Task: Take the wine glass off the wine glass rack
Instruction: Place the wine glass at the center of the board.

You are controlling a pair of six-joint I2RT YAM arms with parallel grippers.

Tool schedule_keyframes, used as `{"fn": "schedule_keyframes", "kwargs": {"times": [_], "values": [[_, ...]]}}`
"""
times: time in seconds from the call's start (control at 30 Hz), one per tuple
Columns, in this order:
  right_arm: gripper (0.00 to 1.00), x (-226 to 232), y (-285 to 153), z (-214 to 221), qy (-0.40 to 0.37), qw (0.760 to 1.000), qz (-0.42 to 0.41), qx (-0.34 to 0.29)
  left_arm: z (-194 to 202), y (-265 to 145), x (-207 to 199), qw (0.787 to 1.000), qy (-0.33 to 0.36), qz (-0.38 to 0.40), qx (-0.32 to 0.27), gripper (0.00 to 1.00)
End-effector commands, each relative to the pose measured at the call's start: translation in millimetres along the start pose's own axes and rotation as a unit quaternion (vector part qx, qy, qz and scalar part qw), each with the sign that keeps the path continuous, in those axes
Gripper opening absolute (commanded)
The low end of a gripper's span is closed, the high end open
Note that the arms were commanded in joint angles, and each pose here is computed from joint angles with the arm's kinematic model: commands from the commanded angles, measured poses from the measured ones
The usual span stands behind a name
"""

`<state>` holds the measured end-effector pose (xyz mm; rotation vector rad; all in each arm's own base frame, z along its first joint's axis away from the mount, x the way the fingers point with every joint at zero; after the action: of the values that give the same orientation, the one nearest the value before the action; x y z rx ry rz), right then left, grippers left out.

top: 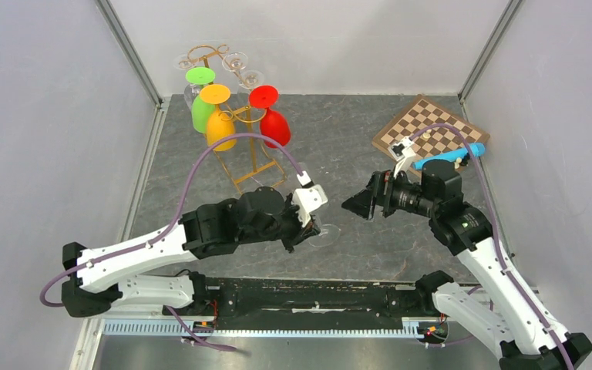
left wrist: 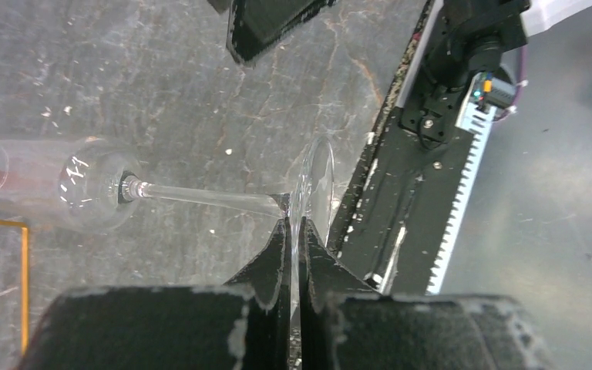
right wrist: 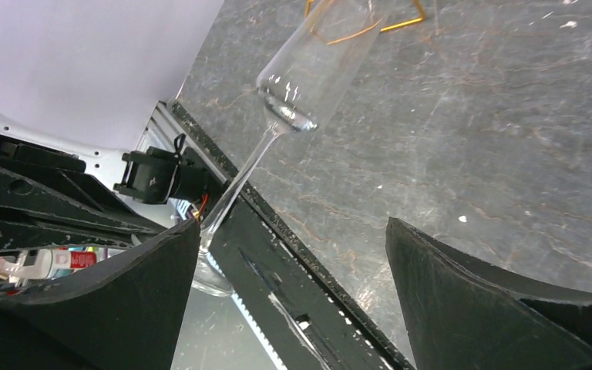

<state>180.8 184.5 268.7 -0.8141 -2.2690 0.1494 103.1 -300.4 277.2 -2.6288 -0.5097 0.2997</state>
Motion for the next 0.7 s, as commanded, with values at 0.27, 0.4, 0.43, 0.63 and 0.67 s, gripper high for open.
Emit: {"fn": "schedule_keyframes", "kwargs": {"times": [0.27,0.4,0.43,0.63,0.67], "values": [[0.91,17,22,8,0.025,0.999,-0.037,-0.006,-23,3,0,0.983,0.155,-0.074,-0.07,0.02],[0.91,21,30,13,0.027,0.999,-0.04,-0.002,-24,3,-7,0.976,0.182,-0.088,-0.077,0.02],[0.91,23,32,14,0.028,0.999,-0.041,-0.001,-24,2,-9,0.975,0.188,-0.092,-0.08,0.02],[0.9,29,39,16,0.035,0.998,-0.046,0.0,-20,5,-20,0.965,0.224,-0.106,-0.08,0.02],[0.9,30,40,16,0.036,0.998,-0.047,-0.001,-18,7,-23,0.964,0.229,-0.107,-0.077,0.02]]}}
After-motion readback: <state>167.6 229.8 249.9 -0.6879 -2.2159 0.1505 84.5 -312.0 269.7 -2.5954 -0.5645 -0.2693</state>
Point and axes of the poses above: each gripper's point midway between its finger pads, its own y axis out along the fingers, its own x axis along the line the jaws close on, z = x × y, the point moved 2 cm from there along -y, back along the fingers, and after that the axes turned 2 degrees about -y, right-handed, at the moved point
